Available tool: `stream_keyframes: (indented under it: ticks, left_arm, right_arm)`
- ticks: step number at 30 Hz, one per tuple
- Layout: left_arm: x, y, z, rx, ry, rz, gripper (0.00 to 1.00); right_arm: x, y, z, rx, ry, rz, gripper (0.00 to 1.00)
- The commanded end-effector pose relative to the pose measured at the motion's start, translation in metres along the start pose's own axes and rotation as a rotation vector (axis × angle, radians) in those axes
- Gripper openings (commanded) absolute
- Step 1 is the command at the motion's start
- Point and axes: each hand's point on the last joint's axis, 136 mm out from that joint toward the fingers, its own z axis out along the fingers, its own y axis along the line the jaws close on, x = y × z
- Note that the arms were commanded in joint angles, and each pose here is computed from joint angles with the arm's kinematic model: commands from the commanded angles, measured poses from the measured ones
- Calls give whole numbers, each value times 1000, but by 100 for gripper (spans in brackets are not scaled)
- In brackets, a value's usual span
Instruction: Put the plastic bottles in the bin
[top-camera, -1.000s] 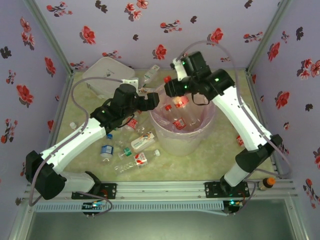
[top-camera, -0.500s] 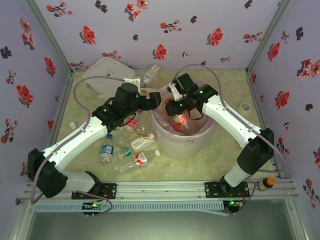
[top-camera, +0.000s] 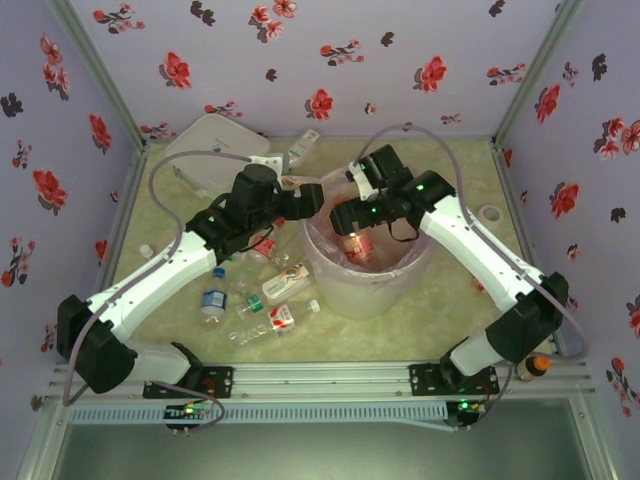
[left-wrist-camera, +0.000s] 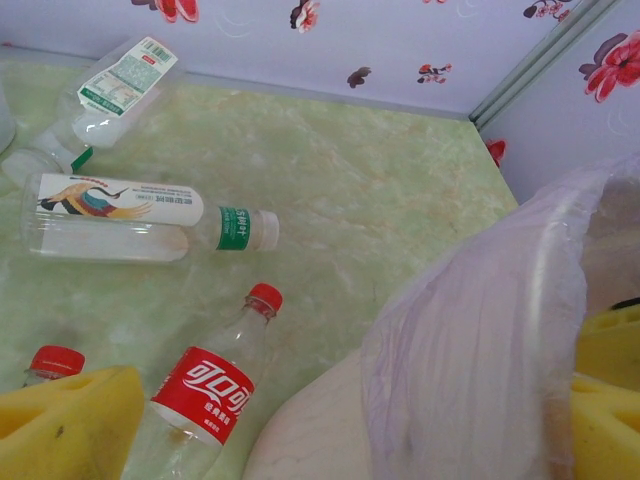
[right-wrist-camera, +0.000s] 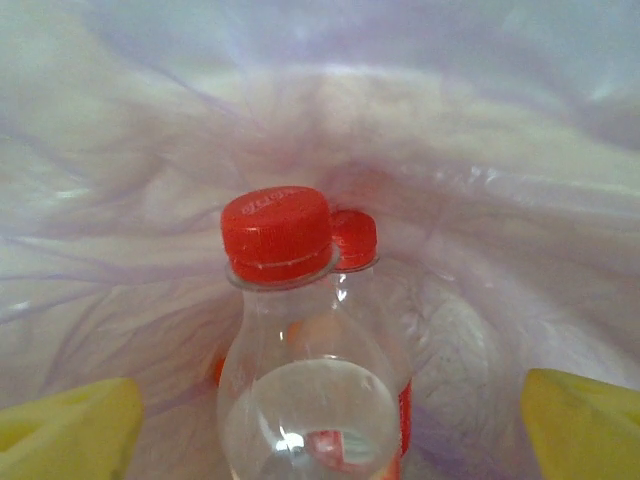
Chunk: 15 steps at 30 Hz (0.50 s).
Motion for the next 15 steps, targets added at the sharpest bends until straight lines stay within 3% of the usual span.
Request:
stream_keyframes:
  ticks: [1, 8, 12, 15]
  left_arm:
    - [-3, 9, 3, -48, -6, 4, 94]
    - [-2, 10, 4, -52, -1, 7, 94]
    - [-1, 10, 4, -53, 2, 9, 94]
    - [-1, 10, 4, -53, 3, 10, 94]
  right_arm:
    - [-22, 1, -51, 12, -124, -36, 100]
    - [-56, -18, -127, 157, -322, -57, 100]
    - [-66, -53, -174, 331, -429, -22, 100]
    - [-59, -100, -207, 518, -459, 81, 100]
